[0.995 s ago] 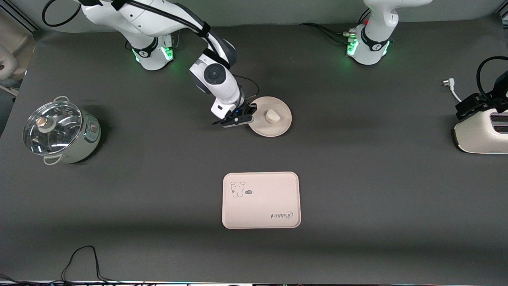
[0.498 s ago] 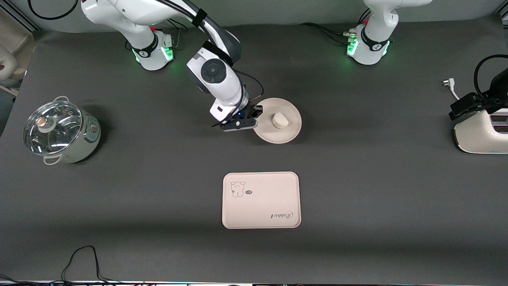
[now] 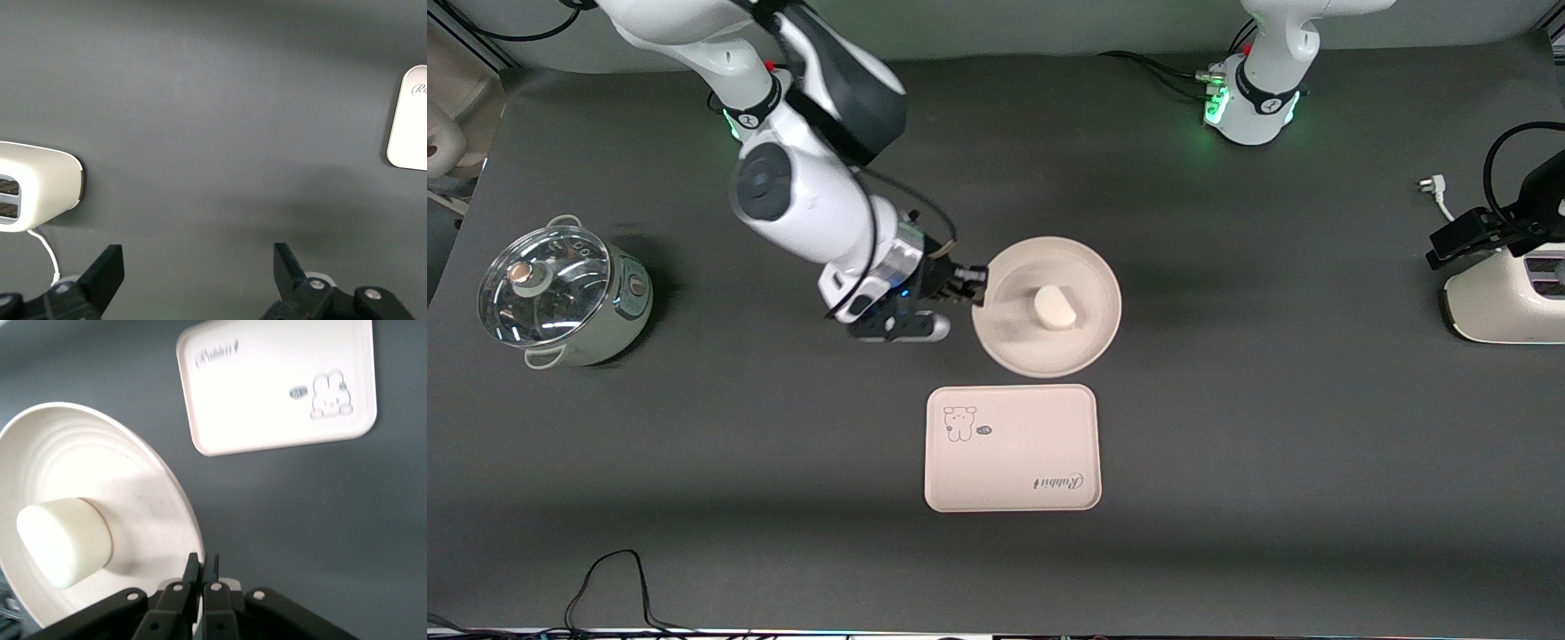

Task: Place bun in plate and plate on tray
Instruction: 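Lift the plate with the right gripper and carry it toward the tray, then lower the plate onto the bunny-print tray and open the right gripper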

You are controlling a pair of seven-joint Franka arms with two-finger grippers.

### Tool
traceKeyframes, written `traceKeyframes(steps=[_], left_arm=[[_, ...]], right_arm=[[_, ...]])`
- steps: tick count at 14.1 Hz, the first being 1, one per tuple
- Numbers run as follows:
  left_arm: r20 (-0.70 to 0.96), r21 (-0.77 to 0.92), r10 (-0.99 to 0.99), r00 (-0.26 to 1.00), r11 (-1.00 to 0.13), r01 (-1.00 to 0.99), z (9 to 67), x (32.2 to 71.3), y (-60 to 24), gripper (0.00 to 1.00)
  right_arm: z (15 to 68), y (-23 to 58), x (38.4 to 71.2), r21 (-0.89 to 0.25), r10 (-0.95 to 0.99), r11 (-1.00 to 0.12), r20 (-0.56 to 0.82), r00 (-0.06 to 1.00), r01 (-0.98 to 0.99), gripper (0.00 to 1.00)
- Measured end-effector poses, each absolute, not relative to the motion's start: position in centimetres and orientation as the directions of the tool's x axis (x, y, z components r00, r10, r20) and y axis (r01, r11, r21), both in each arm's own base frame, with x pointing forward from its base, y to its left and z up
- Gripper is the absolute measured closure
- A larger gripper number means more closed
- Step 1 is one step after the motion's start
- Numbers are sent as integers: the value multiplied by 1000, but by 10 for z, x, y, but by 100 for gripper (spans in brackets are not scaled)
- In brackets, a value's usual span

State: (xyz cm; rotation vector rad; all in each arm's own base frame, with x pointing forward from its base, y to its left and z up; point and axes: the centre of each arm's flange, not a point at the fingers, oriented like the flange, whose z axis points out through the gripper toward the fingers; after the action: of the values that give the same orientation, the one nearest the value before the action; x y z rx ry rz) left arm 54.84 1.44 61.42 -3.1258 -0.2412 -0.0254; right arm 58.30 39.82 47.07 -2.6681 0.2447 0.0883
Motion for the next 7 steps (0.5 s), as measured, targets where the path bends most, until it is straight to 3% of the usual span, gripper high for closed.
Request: traceKeyframes(steps=[2,7], left_arm=[[20,-5,156,988,-988,156,617,548,16,0],[5,-7,154,988,-988,154,609,553,16,0]], right_arm=[[451,385,614,-438,-192,-871,-110,975,-222,96],[324,345,676,-392,-229,-884,-114,967,-255,96]])
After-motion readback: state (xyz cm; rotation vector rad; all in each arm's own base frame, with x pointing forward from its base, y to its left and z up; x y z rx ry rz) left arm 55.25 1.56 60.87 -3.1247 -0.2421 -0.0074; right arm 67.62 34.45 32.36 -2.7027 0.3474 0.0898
